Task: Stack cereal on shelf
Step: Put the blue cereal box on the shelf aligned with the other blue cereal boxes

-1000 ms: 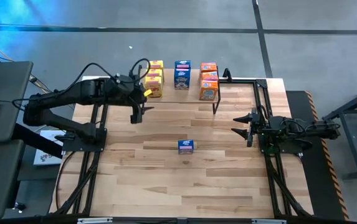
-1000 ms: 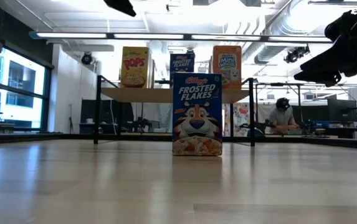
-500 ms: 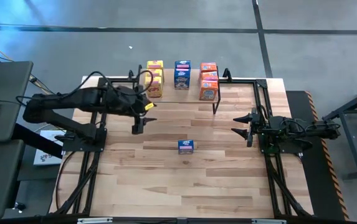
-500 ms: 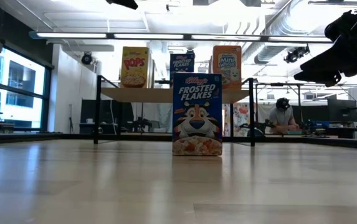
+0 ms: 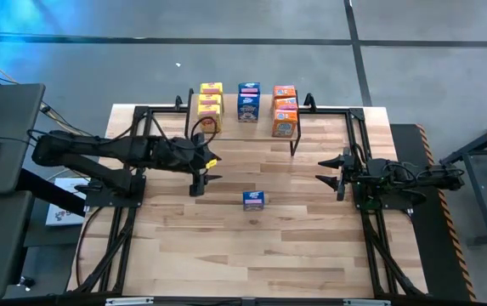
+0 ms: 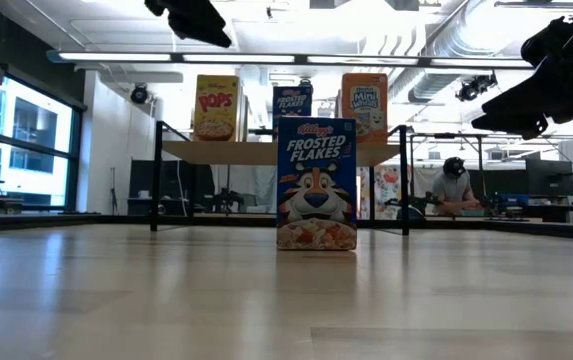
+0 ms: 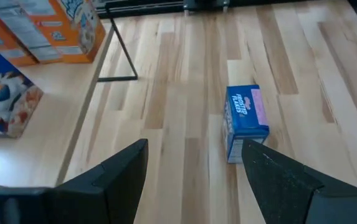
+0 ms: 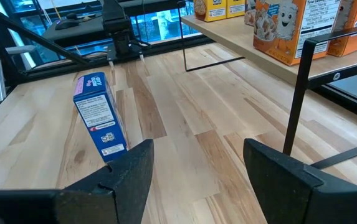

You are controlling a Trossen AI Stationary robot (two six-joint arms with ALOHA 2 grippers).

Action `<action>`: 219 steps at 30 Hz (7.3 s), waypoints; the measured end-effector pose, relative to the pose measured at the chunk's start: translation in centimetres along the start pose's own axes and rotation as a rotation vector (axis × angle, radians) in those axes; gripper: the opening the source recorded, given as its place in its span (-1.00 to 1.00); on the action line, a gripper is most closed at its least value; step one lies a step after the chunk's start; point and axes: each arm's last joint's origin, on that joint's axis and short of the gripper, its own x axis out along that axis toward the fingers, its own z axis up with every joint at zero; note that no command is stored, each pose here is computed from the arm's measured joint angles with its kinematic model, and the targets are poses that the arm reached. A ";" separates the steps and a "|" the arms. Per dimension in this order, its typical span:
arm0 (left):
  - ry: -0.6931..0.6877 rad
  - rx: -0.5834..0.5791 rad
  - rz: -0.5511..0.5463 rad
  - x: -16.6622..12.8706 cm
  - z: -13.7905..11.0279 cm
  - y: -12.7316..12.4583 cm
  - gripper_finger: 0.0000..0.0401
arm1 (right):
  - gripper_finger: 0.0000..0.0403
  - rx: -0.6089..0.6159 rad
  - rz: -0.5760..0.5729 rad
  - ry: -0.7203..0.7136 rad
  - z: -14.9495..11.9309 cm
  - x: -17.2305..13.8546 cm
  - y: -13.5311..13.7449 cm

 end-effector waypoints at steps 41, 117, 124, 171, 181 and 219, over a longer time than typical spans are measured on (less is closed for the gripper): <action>-0.071 -0.084 0.054 1.5 -1.7 -2.4 0.25 | 0.20 0.028 0.215 -0.078 1.0 -0.1 0.8; -0.172 -0.093 0.107 -5.4 -0.2 -0.4 0.25 | 0.39 0.195 0.220 -0.188 6.3 5.3 3.6; -0.167 -0.091 0.107 -5.4 -0.2 -0.4 0.25 | 0.39 0.200 0.223 -0.199 6.5 5.2 3.6; -0.165 -0.092 0.136 -5.4 -0.3 -0.2 0.25 | 0.39 -0.145 0.265 0.165 11.5 12.8 10.6; -0.163 -0.070 0.138 -5.4 -0.3 -0.2 0.25 | 0.39 -0.232 0.221 0.279 9.5 16.7 12.4; -0.162 -0.070 0.141 -5.3 -0.3 -0.2 0.25 | 0.32 -0.228 0.131 0.445 5.4 20.3 11.8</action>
